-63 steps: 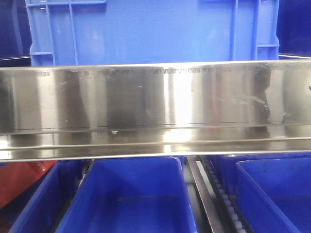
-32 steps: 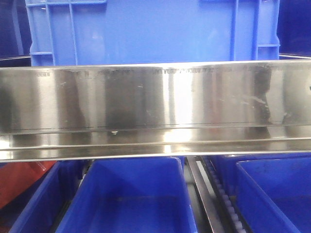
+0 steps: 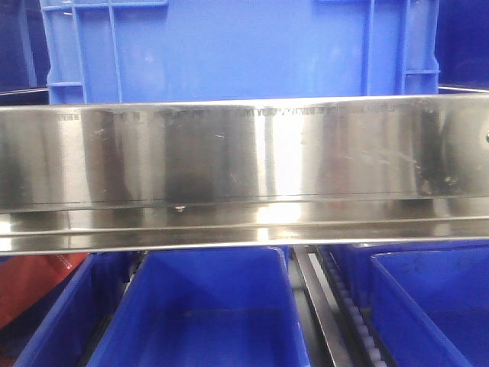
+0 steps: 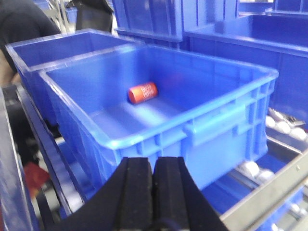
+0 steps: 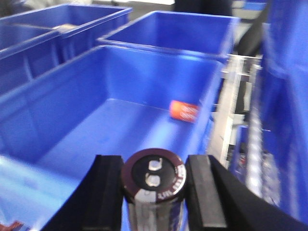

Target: Place cylindrical capacitor in blue bin on shelf

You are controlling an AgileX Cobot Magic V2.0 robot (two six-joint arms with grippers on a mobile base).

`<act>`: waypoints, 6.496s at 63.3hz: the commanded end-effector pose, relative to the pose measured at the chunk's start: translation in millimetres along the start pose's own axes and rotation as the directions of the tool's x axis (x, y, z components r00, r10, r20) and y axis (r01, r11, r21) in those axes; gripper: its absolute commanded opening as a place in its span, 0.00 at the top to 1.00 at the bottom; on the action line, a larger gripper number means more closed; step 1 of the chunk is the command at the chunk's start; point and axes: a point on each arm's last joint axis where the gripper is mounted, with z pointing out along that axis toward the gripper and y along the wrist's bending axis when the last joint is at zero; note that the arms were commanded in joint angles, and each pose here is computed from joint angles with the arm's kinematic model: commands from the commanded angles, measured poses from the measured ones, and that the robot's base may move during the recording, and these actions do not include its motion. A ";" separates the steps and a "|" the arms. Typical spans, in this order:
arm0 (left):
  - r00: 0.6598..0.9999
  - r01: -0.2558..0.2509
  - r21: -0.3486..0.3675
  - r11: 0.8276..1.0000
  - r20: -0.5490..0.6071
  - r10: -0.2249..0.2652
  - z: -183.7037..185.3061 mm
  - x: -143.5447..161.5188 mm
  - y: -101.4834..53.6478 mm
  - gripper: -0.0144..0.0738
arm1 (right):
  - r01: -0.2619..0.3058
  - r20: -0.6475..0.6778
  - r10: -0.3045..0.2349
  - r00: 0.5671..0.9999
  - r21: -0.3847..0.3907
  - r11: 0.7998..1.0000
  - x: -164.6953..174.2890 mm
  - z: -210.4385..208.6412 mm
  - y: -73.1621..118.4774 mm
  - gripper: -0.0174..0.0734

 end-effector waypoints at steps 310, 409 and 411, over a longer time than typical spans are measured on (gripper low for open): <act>0.972 0.154 -0.504 0.850 0.230 -0.040 3.9 239.9 18.5 0.96 | 0.123 0.139 -0.127 0.982 0.036 0.992 127.0 -34.7 7.9 0.98; 0.970 0.148 -0.506 0.850 0.240 -0.026 3.5 238.4 18.6 0.96 | -0.154 0.264 0.039 0.964 0.428 0.891 288.8 -54.9 -25.0 0.98; 0.970 0.148 -0.506 0.850 0.240 -0.026 3.5 238.4 18.6 0.96 | -0.154 0.264 0.036 0.964 0.439 0.885 293.7 -55.0 -25.5 0.98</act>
